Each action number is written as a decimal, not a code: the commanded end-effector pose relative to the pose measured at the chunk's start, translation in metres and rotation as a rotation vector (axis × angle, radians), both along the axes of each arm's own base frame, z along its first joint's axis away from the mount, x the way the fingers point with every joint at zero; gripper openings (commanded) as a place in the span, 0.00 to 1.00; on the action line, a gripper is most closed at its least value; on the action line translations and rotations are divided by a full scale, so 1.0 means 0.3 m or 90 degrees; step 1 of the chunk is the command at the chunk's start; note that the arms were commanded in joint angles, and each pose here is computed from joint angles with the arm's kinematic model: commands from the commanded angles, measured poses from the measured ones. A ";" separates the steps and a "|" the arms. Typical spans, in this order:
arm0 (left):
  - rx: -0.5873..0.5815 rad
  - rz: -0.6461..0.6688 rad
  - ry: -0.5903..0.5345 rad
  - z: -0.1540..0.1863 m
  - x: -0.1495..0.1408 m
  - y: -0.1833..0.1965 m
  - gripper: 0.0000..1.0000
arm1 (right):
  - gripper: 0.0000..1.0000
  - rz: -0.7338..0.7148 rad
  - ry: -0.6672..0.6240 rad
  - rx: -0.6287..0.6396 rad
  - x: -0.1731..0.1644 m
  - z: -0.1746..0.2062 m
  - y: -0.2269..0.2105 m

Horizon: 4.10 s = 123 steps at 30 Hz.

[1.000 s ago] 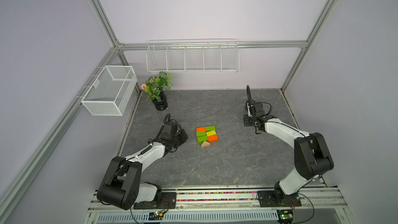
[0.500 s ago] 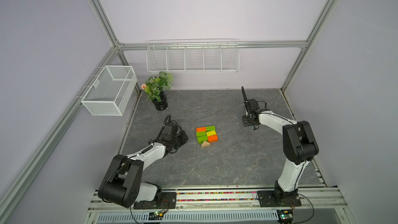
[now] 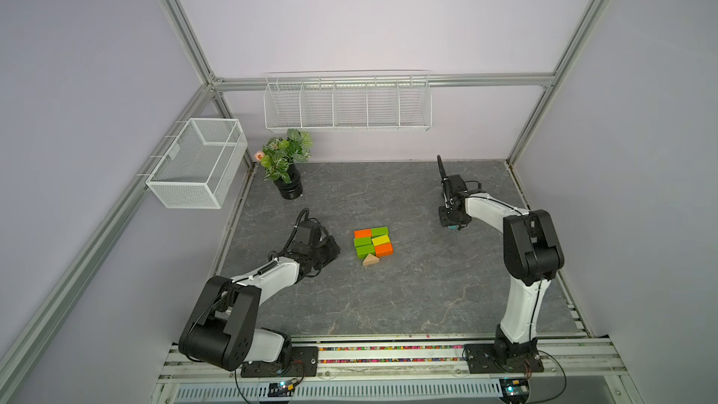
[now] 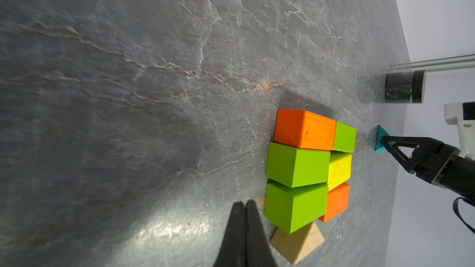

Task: Assemble a piece of candy with building blocks
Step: Pick up the building block from the center of the board, then assemble the building block at the center of the board.

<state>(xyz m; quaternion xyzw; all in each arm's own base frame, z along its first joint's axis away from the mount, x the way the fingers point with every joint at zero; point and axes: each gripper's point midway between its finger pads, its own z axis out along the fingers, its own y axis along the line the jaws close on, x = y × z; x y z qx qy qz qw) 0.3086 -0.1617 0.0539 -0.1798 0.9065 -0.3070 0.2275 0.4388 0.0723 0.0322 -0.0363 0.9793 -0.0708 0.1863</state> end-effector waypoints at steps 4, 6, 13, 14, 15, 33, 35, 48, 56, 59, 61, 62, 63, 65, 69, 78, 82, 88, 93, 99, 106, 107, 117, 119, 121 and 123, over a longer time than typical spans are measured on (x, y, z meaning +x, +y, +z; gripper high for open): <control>-0.008 0.004 0.007 -0.014 -0.003 0.000 0.00 | 0.40 -0.008 0.035 0.014 -0.003 -0.021 -0.004; -0.007 0.005 0.004 -0.009 -0.003 0.001 0.00 | 0.30 -0.009 0.034 0.014 -0.005 -0.019 -0.004; 0.001 0.024 -0.036 0.055 0.004 0.026 0.00 | 0.07 -0.016 0.004 0.048 -0.010 0.015 0.002; 0.000 0.030 -0.052 0.079 0.007 0.033 0.00 | 0.06 -0.012 -0.018 0.074 -0.008 0.042 0.022; 0.003 0.035 -0.066 0.099 0.010 0.039 0.00 | 0.07 -0.010 -0.039 0.102 -0.007 0.075 0.042; -0.420 -0.146 -0.501 0.866 0.135 -0.141 0.24 | 0.07 0.380 -0.409 0.964 -0.100 1.039 0.547; -0.496 -0.196 -0.502 0.892 0.151 -0.178 0.41 | 0.07 0.414 -0.394 1.026 -0.115 1.075 0.559; -0.570 -0.332 -0.480 0.936 0.183 -0.333 0.55 | 0.09 0.531 -0.291 1.029 -0.224 1.061 0.733; -0.581 -0.393 -0.470 0.937 0.162 -0.427 0.59 | 0.10 0.538 -0.256 1.051 -0.229 1.039 0.776; -0.582 -0.397 -0.473 0.945 0.155 -0.431 0.59 | 0.11 0.540 -0.240 1.047 -0.231 1.019 0.796; -0.583 -0.399 -0.473 0.947 0.150 -0.433 0.59 | 0.11 0.532 -0.237 1.043 -0.224 1.006 0.799; -0.583 -0.401 -0.475 0.951 0.148 -0.433 0.59 | 0.11 0.530 -0.231 1.040 -0.222 0.997 0.801; -0.583 -0.402 -0.476 0.954 0.145 -0.434 0.59 | 0.11 0.528 -0.229 1.039 -0.222 0.994 0.804; -0.583 -0.405 -0.474 0.952 0.144 -0.437 0.59 | 0.11 0.527 -0.230 1.039 -0.225 0.993 0.807; -0.585 -0.410 -0.469 0.943 0.143 -0.453 0.59 | 0.11 0.525 -0.220 1.026 -0.227 0.980 0.820; -0.589 -0.422 -0.460 0.933 0.138 -0.484 0.59 | 0.11 0.517 -0.205 1.014 -0.226 0.949 0.847; -0.590 -0.421 -0.453 0.921 0.143 -0.492 0.51 | 0.11 0.520 -0.207 1.014 -0.230 0.953 0.847; -0.591 -0.423 -0.447 0.909 0.146 -0.500 0.39 | 0.12 0.522 -0.204 1.014 -0.232 0.952 0.854; -0.592 -0.428 -0.445 0.910 0.143 -0.508 0.38 | 0.12 0.525 -0.195 1.014 -0.234 0.942 0.868; -0.597 -0.435 -0.438 0.908 0.140 -0.523 0.30 | 0.12 0.528 -0.182 1.016 -0.235 0.928 0.892; -0.599 -0.446 -0.435 0.913 0.130 -0.535 0.27 | 0.12 0.529 -0.169 1.020 -0.234 0.913 0.912; -0.598 -0.451 -0.436 0.917 0.125 -0.537 0.28 | 0.12 0.530 -0.168 1.021 -0.235 0.912 0.915; -0.571 -0.465 -0.422 0.903 0.109 -0.567 0.28 | 0.12 0.529 -0.162 1.030 -0.236 0.906 0.921; -0.568 -0.466 -0.422 0.905 0.109 -0.566 0.25 | 0.12 0.530 -0.162 1.030 -0.237 0.908 0.920; -0.564 -0.465 -0.419 0.900 0.110 -0.567 0.19 | 0.13 0.531 -0.161 1.030 -0.240 0.907 0.921; -0.557 -0.468 -0.418 0.898 0.109 -0.568 0.04 | 0.13 0.530 -0.159 1.030 -0.240 0.904 0.920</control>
